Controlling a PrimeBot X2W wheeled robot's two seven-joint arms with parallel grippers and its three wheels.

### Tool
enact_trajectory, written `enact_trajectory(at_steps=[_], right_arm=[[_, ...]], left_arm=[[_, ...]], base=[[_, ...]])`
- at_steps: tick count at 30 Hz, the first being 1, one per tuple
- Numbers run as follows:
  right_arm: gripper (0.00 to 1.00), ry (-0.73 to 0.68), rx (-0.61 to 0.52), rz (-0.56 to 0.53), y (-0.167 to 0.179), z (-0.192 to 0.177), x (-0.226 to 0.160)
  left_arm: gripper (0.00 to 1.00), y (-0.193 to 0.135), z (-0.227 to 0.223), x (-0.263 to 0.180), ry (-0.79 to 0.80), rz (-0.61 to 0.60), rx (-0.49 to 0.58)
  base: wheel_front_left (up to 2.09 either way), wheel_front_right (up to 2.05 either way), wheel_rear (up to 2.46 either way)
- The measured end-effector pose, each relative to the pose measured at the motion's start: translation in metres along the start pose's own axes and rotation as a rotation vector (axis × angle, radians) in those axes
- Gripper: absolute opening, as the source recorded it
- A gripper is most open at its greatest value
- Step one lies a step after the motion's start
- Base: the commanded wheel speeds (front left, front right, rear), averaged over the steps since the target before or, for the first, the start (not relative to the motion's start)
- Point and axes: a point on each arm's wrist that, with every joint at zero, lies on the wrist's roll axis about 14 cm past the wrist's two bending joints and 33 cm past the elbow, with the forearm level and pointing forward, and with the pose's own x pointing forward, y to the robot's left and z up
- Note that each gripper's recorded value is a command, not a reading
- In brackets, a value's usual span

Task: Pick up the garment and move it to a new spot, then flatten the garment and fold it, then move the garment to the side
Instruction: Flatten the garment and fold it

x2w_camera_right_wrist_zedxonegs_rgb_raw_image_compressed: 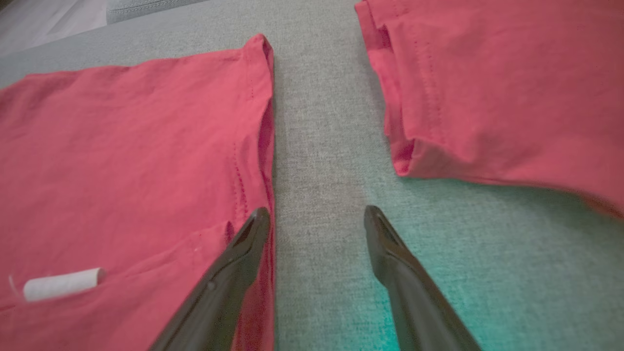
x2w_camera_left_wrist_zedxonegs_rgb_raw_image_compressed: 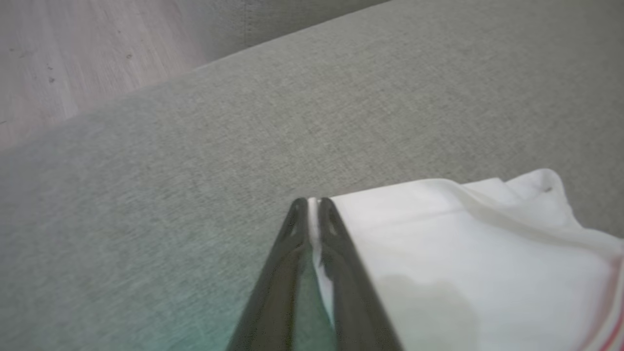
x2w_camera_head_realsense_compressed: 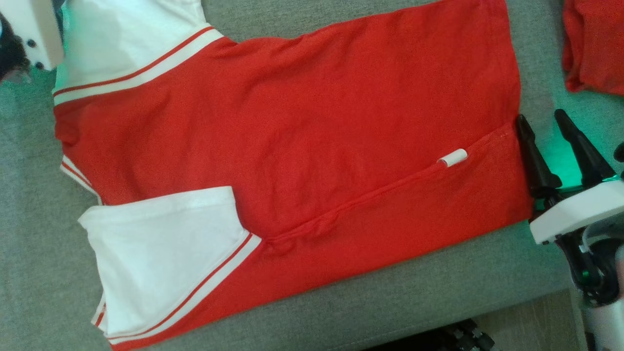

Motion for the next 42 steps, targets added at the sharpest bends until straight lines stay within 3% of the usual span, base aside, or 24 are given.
enact_trajectory(at_steps=[5, 10, 19, 32, 38, 39, 41, 42], right_arm=[[1.0, -0.014, 0.002, 0.006, 0.0, 0.005, 0.002], [1.0, -0.055, -0.01, 0.078, 0.015, 0.038, 0.019], [1.0, 0.025, -0.081, 0.189, 0.045, 0.073, 0.066], [1.0, 0.113, -0.126, 0.201, 0.057, 0.066, 0.095], [0.58, 0.116, -0.146, 0.186, 0.053, 0.067, 0.093], [0.46, 0.116, -0.147, 0.185, 0.053, 0.068, 0.093], [0.31, 0.115, -0.151, 0.18, 0.052, 0.069, 0.093], [0.17, 0.121, -0.153, 0.176, 0.051, 0.068, 0.094]], left_arm=[[0.0, -0.01, 0.0, -0.004, -0.014, -0.028, 0.025], [0.0, -0.02, 0.008, -0.014, -0.087, -0.046, 0.068], [0.0, -0.023, 0.027, -0.041, -0.198, -0.024, 0.153], [0.0, -0.028, 0.019, -0.05, -0.2, -0.04, 0.171], [0.0, -0.028, 0.018, -0.053, -0.201, -0.038, 0.177], [0.0, -0.029, 0.018, -0.053, -0.202, -0.039, 0.177], [0.0, -0.028, 0.018, -0.054, -0.201, -0.035, 0.182], [0.0, -0.027, 0.018, -0.054, -0.204, -0.032, 0.185]], base=[[0.0, 0.0, 0.0], [0.0, 0.0, 0.0], [0.0, 0.0, 0.0], [0.0, 0.0, 0.0], [0.0, 0.0, 0.0], [0.0, 0.0, 0.0], [0.0, 0.0, 0.0], [0.0, 0.0, 0.0]])
